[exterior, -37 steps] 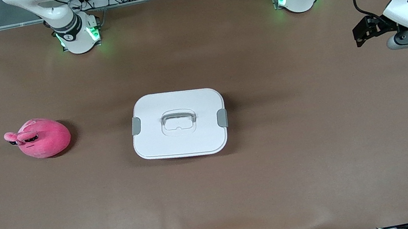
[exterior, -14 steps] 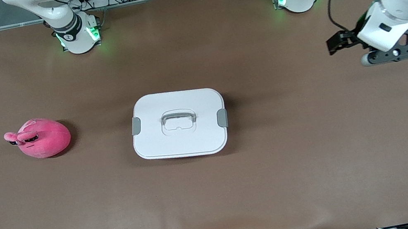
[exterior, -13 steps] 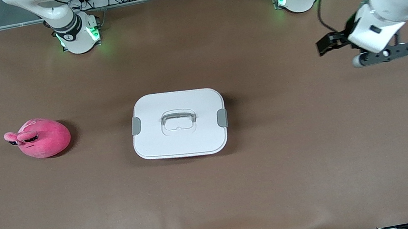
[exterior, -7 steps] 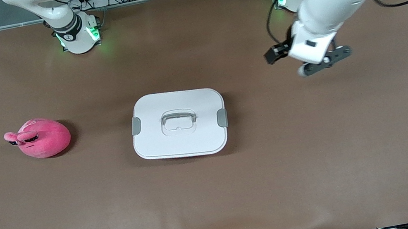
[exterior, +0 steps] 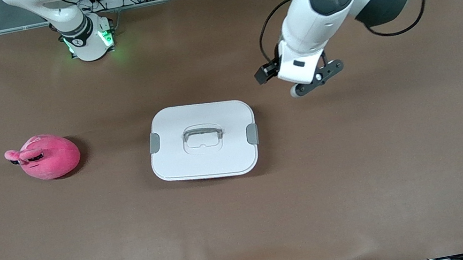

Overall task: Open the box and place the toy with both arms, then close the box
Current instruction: 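Reach the left gripper toward the handle on the white box lid, then close the left gripper on the lid handle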

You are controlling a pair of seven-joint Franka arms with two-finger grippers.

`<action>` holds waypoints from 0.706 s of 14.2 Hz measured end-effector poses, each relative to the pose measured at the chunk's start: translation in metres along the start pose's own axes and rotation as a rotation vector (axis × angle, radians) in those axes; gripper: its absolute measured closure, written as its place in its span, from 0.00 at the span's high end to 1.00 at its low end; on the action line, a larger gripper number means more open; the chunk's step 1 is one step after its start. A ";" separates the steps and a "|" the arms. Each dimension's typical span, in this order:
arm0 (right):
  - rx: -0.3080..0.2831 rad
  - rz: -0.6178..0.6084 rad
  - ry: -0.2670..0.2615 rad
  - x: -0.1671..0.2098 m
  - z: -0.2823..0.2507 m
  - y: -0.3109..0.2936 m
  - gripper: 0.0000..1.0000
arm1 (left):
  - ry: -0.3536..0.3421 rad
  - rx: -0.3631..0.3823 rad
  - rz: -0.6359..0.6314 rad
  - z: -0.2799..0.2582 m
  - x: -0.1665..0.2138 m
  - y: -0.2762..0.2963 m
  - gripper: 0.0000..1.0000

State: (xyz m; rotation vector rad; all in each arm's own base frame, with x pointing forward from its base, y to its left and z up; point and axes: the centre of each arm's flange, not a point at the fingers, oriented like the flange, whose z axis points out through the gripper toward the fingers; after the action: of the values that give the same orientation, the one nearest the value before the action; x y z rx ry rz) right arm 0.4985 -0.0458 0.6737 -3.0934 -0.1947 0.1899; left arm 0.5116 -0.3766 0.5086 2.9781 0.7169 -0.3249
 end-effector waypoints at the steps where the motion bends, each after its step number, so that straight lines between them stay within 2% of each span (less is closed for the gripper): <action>1: 0.000 0.001 0.000 0.000 0.000 0.000 1.00 | 0.000 -0.014 -0.029 0.006 -0.001 0.010 1.00; 4: 0.000 0.003 -0.001 0.000 0.001 0.001 1.00 | -0.010 -0.052 -0.135 0.023 -0.009 0.044 1.00; 8: 0.001 0.007 -0.003 0.000 0.001 0.002 1.00 | -0.016 -0.159 -0.317 0.050 -0.025 0.093 1.00; 10: 0.001 0.008 -0.004 0.001 0.002 0.003 1.00 | -0.021 -0.195 -0.456 0.067 -0.030 0.109 1.00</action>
State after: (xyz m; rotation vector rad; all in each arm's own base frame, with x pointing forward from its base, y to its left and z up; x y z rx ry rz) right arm 0.4998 -0.0482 0.6712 -3.0931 -0.1819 0.1963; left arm 0.5224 -0.4940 0.4514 2.5990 1.3393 -0.2858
